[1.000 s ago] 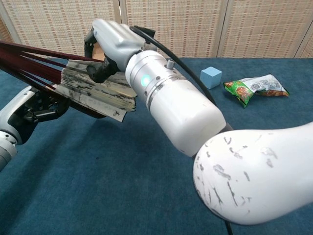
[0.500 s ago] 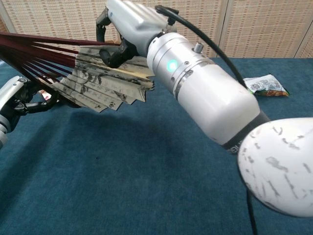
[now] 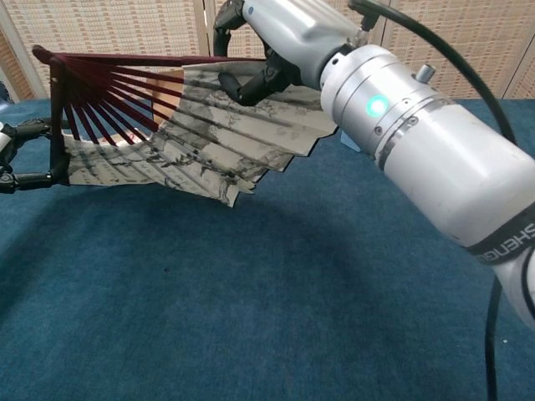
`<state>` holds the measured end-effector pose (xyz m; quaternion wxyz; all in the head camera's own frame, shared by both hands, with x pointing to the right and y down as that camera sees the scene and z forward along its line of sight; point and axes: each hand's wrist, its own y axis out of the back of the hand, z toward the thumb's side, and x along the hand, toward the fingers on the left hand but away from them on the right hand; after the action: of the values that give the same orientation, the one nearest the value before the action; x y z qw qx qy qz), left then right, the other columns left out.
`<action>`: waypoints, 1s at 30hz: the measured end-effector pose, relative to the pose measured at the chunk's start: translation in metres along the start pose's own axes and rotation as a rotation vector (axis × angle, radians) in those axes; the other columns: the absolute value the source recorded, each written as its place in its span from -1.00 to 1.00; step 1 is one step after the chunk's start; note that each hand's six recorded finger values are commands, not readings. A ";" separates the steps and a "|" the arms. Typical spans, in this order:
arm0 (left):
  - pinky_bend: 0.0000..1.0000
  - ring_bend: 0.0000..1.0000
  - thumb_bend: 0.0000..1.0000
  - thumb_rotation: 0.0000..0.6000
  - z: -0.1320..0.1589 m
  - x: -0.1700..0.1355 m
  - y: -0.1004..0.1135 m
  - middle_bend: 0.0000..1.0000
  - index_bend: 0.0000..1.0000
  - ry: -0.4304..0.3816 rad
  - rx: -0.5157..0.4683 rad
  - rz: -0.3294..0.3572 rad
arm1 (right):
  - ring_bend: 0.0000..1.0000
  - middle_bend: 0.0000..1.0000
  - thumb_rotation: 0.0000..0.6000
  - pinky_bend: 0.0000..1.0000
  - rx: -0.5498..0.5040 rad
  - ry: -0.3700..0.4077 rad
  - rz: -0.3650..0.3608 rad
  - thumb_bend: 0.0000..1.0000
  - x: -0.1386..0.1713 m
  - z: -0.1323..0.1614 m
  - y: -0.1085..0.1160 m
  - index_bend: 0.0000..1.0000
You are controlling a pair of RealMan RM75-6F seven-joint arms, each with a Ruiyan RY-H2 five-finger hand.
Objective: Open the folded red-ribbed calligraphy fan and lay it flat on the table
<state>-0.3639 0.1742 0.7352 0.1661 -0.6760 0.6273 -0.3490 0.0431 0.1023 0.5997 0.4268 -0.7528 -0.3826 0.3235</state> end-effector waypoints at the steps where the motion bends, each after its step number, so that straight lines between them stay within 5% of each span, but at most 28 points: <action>1: -0.98 -1.00 0.38 1.00 -0.001 0.000 0.002 -0.63 0.60 0.000 0.003 0.006 | -1.00 -0.65 1.00 -0.94 0.004 -0.001 -0.002 0.43 0.001 -0.002 0.001 0.41; 11: -0.99 -1.00 0.39 1.00 -0.002 0.007 0.015 -0.62 0.56 -0.023 0.031 0.046 | -1.00 -0.64 1.00 -0.93 0.052 0.004 -0.032 0.43 0.010 -0.017 0.014 0.41; 30: -0.99 -1.00 0.37 1.00 0.012 0.013 0.043 -0.61 0.40 -0.076 -0.086 0.148 | -1.00 -0.65 1.00 -0.89 0.132 0.107 -0.085 0.43 0.044 -0.014 0.035 0.40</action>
<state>-0.3879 0.1523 0.7017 0.1858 -0.6471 0.6833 -0.2826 0.0866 0.1226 0.5673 0.5086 -0.7224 -0.3687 0.2891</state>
